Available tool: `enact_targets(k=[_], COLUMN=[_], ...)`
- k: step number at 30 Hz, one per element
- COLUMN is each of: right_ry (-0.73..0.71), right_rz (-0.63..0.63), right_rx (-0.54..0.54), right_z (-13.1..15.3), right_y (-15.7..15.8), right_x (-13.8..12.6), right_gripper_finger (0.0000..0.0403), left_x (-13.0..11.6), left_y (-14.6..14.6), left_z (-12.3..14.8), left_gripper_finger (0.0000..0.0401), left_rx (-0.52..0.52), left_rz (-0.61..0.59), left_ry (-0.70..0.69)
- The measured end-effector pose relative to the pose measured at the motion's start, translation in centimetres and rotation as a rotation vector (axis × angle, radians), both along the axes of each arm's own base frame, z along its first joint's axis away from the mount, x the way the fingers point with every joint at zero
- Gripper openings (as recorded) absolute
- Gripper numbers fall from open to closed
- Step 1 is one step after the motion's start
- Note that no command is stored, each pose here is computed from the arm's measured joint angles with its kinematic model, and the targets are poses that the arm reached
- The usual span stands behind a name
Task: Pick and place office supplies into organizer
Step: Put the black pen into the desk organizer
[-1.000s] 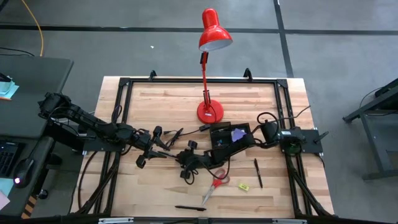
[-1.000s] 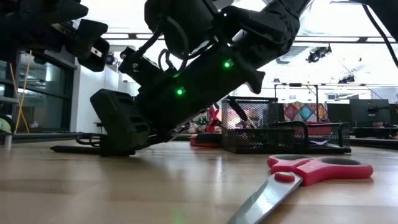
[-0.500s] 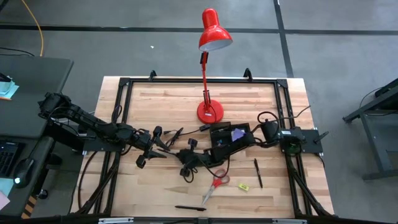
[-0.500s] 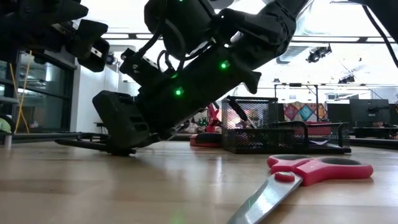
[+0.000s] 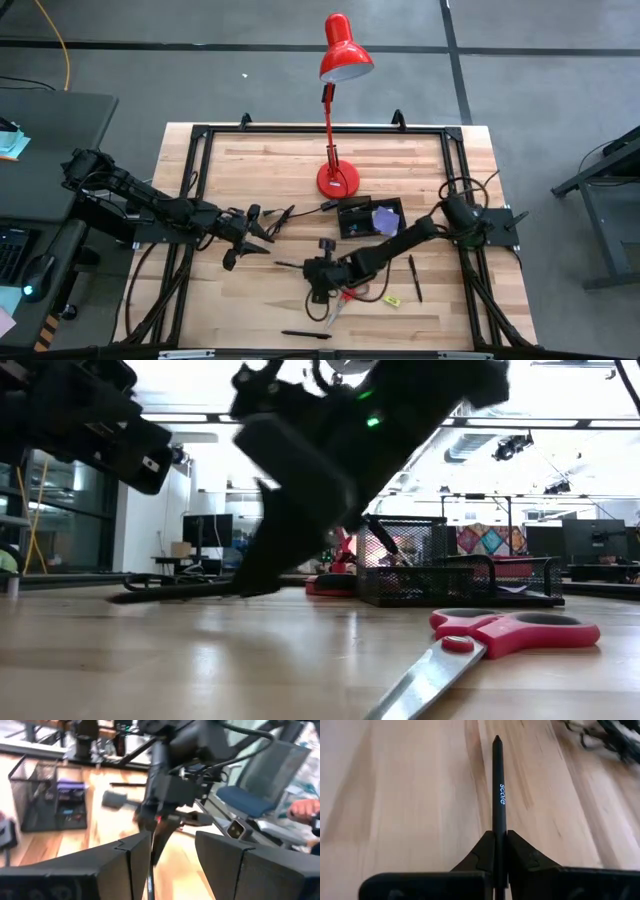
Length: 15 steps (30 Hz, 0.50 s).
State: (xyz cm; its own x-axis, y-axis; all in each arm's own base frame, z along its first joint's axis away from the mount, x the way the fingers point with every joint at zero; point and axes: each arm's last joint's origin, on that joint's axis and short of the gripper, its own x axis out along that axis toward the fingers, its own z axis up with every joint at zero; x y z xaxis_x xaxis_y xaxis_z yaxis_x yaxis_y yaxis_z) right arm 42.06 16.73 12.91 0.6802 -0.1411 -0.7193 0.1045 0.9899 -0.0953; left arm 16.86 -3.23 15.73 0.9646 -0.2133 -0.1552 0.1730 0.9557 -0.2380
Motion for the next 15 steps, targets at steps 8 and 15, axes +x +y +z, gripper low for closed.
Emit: enact_targets(k=[8, 15], right_ry=[0.038, 0.096], right_rz=[0.04, 0.05], right_rx=[-0.001, -0.024], right_z=[2.6, 4.8], right_y=[1.4, 1.5], right_x=[-1.8, -1.4], right_gripper_finger=[0.0005, 0.0005], left_x=[0.0, 1.4], left_y=[-0.1, -0.5], left_z=[-0.6, 1.1], left_gripper_finger=[0.0147, 0.0147], left_rx=[-0.155, -0.211], left_rz=[0.011, -0.006], left_ry=[0.138, 0.321])
